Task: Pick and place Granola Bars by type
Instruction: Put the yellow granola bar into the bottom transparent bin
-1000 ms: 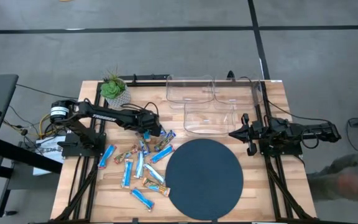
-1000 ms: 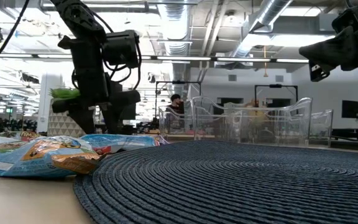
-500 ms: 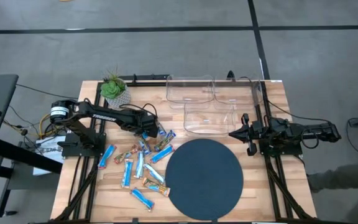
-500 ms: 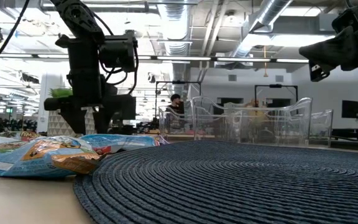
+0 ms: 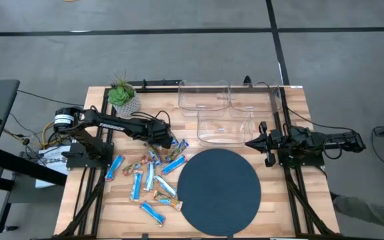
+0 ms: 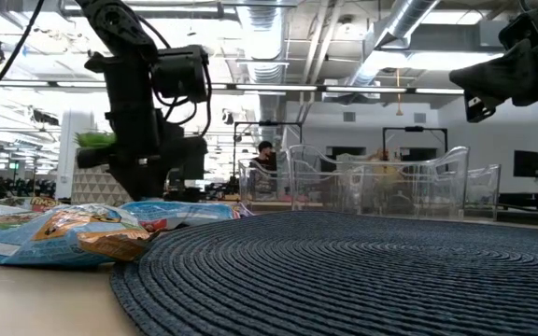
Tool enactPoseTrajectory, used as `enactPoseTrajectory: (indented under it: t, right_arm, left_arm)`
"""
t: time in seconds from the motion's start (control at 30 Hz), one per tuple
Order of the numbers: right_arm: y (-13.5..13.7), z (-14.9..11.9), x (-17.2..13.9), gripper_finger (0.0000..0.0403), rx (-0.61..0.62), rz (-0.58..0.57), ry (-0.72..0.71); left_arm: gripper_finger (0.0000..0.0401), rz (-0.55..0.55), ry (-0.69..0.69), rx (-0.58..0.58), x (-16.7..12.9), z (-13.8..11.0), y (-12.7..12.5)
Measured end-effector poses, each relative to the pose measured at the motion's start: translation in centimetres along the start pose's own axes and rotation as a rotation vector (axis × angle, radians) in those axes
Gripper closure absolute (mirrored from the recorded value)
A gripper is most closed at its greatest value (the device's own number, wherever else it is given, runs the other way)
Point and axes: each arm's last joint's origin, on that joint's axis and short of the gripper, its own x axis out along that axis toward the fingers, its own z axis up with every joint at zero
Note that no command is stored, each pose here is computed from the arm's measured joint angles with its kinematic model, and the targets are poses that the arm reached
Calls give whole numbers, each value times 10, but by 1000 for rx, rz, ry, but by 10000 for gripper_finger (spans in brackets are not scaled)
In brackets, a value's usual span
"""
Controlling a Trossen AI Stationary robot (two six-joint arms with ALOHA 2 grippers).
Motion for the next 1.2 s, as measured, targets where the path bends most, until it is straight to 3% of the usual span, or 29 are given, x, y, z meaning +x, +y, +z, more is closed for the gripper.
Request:
enactPoseTrajectory:
  t: [0.2,0.43,0.77,1.03,1.2]
  right_arm:
    - [0,0,0,403,0,0,0]
    - [0,0,0,403,0,0,0]
    - [0,0,0,403,0,0,0]
    - [0,0,0,403,0,0,0]
    - [0,0,0,403,0,0,0]
  left_arm:
    - [339,-144,-66,67,-3,2,-16]
    - [339,-407,-148,155,-21,4,-38]
    - [338,-762,-567,396,-56,21,-72]
    - [338,-815,-899,556,-77,38,-77]
    - [338,-735,-924,637,-79,55,-84]
